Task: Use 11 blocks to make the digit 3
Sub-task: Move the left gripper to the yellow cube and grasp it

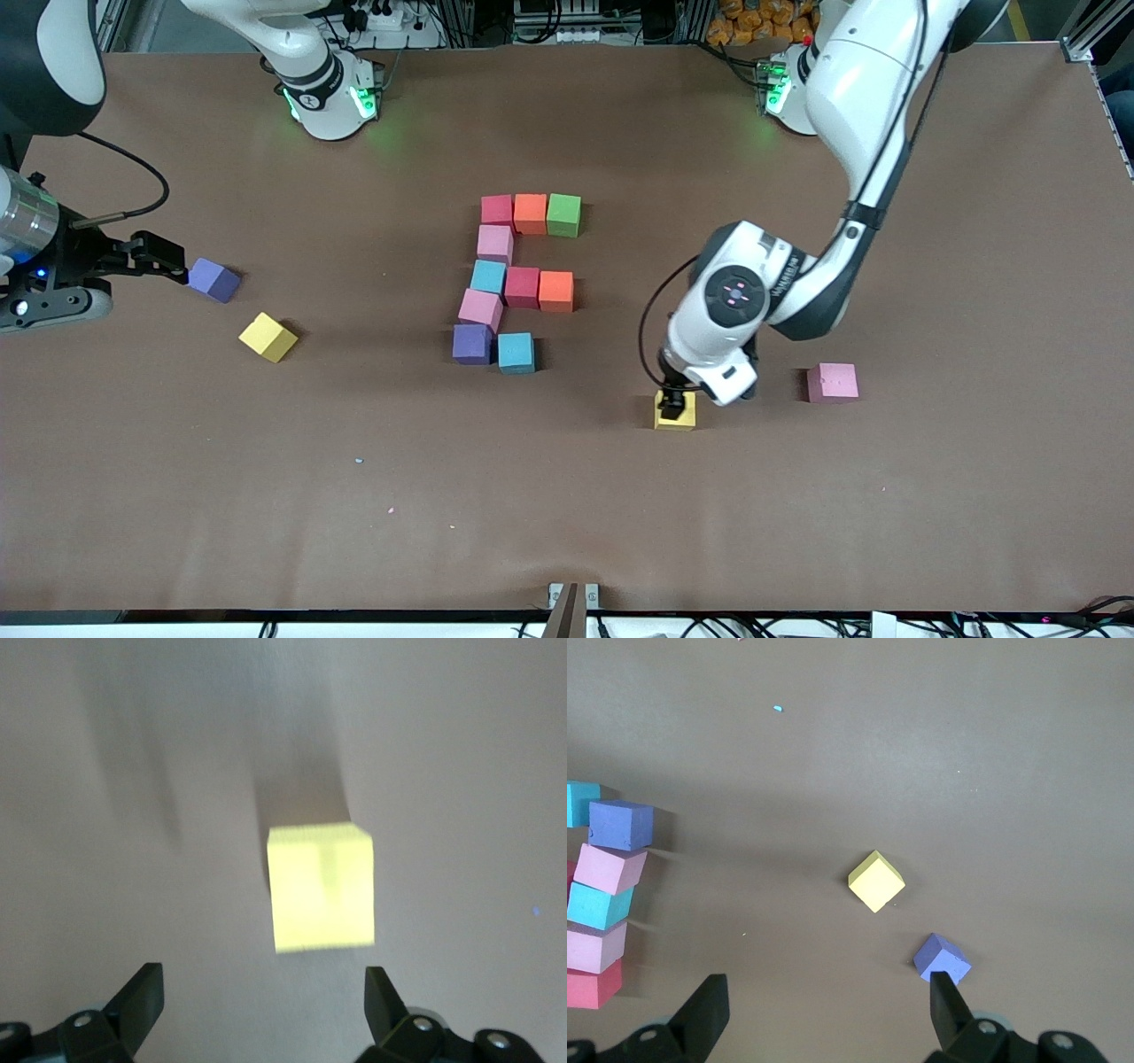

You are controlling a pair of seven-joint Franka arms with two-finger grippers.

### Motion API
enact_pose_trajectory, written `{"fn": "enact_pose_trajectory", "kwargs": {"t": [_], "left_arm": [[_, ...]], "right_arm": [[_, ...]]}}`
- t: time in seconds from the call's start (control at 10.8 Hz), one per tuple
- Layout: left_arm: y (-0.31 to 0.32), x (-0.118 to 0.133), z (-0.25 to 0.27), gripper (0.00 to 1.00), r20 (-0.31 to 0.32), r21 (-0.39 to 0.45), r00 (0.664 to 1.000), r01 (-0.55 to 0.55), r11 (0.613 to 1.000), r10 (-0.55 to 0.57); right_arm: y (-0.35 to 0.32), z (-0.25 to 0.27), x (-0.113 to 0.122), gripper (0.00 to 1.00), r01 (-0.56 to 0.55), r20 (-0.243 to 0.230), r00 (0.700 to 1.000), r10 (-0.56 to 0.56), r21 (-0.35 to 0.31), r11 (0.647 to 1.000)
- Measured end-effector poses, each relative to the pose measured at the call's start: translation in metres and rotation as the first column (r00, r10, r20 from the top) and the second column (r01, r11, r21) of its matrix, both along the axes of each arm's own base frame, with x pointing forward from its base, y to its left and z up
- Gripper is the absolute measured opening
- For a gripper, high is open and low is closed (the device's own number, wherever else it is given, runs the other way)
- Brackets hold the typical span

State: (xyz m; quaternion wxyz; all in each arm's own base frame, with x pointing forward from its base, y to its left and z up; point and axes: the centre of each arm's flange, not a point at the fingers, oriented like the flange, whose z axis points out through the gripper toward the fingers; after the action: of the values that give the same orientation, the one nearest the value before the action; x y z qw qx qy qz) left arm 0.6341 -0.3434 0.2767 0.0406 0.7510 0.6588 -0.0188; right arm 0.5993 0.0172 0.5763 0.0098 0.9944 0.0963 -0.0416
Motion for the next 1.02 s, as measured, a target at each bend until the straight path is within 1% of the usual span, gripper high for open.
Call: {"fn": "enact_pose_trajectory", "kwargs": {"t": [0.28, 0.65, 0.83, 1.02], "left_arm": [[0.016, 0.001, -0.014, 1.00, -0.023, 0.013, 1.000, 0.017, 1.000, -0.017], [0.026, 0.001, -0.045, 1.00, -0.062, 0.025, 0.998, 0.006, 1.000, -0.005], [0.031, 0.005, -0.053, 1.00, -0.051, 0.016, 0.999, -0.004, 1.000, 0.005], [0.032, 0.010, -0.050, 1.00, -0.034, 0.007, 0.999, -0.010, 1.000, 0.010]], "right_arm": [[0.001, 0.000, 0.000, 1.00, -0.002, 0.000, 1.000, 0.002, 0.000, 1.000], [0.001, 0.000, 0.000, 1.00, -0.002, -0.001, 1.000, 0.002, 0.000, 1.000], [0.001, 0.000, 0.000, 1.00, -0.002, -0.001, 1.000, 0.002, 0.000, 1.000], [0.001, 0.000, 0.000, 1.00, -0.002, -0.001, 1.000, 0.002, 0.000, 1.000]]}}
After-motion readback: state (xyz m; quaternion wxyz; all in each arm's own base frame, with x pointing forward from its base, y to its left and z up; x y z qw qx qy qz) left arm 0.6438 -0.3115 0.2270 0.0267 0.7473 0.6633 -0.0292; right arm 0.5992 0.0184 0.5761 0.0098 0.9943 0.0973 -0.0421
